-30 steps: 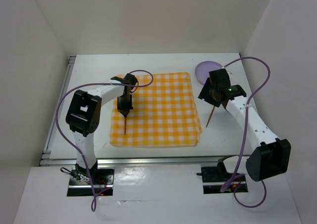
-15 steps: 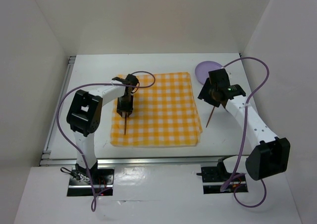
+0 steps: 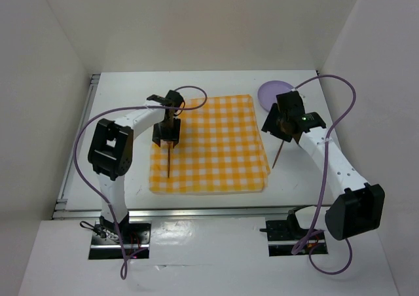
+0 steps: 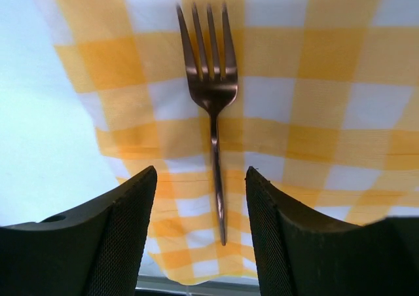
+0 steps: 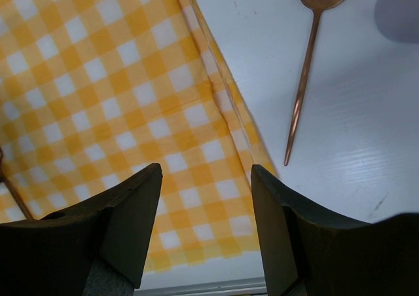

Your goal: Set the dinner table for one person

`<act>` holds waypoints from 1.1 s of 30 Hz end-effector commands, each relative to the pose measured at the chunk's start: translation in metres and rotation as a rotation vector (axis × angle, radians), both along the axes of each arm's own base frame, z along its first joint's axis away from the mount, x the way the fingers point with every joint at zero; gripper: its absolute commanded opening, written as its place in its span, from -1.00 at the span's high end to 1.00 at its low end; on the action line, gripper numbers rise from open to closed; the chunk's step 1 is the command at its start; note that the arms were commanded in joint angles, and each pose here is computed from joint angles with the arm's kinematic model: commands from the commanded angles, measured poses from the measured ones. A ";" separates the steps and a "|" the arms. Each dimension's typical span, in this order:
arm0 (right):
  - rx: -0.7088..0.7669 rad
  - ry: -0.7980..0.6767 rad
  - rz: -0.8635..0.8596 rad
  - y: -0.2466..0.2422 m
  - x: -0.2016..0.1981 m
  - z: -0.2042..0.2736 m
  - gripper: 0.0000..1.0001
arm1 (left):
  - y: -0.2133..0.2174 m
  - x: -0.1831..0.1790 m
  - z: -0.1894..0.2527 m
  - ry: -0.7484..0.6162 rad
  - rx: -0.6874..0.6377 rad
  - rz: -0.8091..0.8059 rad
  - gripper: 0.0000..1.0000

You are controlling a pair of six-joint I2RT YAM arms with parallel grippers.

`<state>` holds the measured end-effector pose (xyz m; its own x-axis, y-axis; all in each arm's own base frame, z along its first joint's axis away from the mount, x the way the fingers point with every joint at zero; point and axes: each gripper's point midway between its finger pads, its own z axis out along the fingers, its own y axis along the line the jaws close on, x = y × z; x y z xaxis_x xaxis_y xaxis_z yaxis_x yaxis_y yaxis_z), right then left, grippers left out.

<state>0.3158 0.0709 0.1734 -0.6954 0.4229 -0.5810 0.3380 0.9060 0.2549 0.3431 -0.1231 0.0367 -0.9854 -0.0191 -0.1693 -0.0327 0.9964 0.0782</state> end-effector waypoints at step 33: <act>-0.182 0.387 -0.125 -0.074 0.022 -0.173 0.19 | 0.108 0.016 0.117 -0.335 0.168 0.084 -0.18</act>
